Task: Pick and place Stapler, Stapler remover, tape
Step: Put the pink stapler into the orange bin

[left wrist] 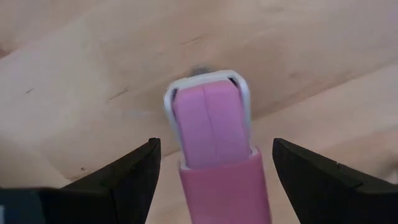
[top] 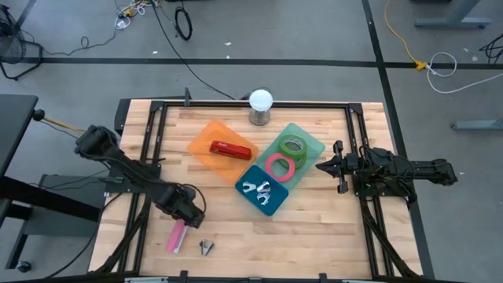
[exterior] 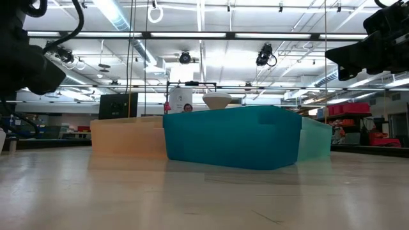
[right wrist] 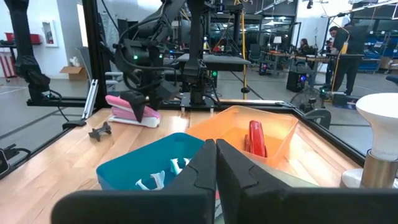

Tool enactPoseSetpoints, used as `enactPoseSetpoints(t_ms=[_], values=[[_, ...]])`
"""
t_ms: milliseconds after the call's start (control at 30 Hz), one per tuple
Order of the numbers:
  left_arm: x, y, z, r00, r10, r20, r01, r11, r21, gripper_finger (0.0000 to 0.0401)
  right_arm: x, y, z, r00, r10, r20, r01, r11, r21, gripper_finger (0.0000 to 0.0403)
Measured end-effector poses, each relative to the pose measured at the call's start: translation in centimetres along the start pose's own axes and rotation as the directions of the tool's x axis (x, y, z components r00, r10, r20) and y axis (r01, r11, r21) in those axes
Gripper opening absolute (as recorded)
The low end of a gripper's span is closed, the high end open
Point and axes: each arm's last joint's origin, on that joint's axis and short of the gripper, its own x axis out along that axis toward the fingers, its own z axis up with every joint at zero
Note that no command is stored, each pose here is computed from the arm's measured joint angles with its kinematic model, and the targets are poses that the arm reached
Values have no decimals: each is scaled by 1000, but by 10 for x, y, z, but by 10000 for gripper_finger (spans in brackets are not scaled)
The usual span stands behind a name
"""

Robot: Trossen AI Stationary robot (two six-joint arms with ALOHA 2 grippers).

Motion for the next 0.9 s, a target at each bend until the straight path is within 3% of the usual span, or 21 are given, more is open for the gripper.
enactPoseSetpoints(t_ms=[200, 567, 900], values=[[4, -1, 0, 1000, 14, -3, -14, 1000, -3, 303, 0, 0, 0, 1000, 0, 0, 0, 1000, 0, 11], [4, -2, 0, 1000, 1, -6, -1, 1000, -2, 227, 0, 0, 0, 1000, 0, 0, 0, 1000, 0, 11], [4, -3, 0, 1000, 0, -20, 0, 1000, 0, 187, 0, 0, 0, 1000, 0, 0, 0, 1000, 0, 11]])
